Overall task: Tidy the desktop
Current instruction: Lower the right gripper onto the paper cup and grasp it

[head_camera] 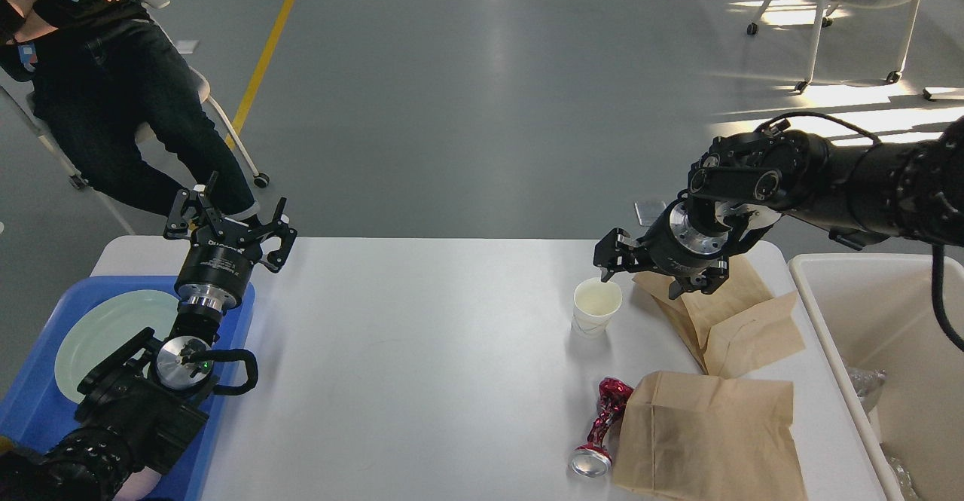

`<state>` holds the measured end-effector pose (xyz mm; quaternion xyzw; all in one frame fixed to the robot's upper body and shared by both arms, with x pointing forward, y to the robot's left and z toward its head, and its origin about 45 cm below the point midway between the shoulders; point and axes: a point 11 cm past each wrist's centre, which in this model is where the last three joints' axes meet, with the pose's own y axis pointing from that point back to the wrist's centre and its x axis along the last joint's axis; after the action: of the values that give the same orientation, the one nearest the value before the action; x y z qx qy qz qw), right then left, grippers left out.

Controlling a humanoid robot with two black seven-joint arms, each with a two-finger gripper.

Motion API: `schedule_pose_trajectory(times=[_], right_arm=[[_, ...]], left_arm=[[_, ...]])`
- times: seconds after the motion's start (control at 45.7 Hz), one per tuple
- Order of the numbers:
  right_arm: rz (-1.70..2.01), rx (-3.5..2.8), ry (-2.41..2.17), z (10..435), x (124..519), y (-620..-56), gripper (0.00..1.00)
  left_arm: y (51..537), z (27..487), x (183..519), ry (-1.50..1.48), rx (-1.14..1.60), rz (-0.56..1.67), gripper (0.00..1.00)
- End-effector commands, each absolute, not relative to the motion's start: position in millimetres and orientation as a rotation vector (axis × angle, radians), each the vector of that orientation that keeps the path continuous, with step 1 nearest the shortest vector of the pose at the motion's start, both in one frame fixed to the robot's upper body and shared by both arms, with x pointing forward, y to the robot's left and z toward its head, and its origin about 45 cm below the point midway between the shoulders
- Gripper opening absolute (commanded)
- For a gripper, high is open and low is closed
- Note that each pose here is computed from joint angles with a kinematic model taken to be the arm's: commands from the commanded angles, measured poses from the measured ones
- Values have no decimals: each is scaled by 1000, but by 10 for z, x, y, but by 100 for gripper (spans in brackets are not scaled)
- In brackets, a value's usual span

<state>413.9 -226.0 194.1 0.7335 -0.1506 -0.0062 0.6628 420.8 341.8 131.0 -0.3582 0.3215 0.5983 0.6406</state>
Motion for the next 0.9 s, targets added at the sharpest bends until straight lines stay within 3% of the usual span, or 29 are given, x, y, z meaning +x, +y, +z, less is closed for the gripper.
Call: schedule_pose_trajectory(times=[0.0,0.7,0.788,0.875], right_arm=[[-33,1661,-393,1739,4141,-2321,100],[-31,1640,-520,1087,4008,-2277,98],[-25,1626,-542,1040,3991,-2306,88],[-30,1625,-535,1021,3969,-2300,67]], left_arm=[[3419,1309,4208,733,-817,1365,96],[3416,1312,4210,733,-817,1363,96],[3419,1309,4208,733,-817,1365,96],[3419,1309,4208,733,-817,1365,96]])
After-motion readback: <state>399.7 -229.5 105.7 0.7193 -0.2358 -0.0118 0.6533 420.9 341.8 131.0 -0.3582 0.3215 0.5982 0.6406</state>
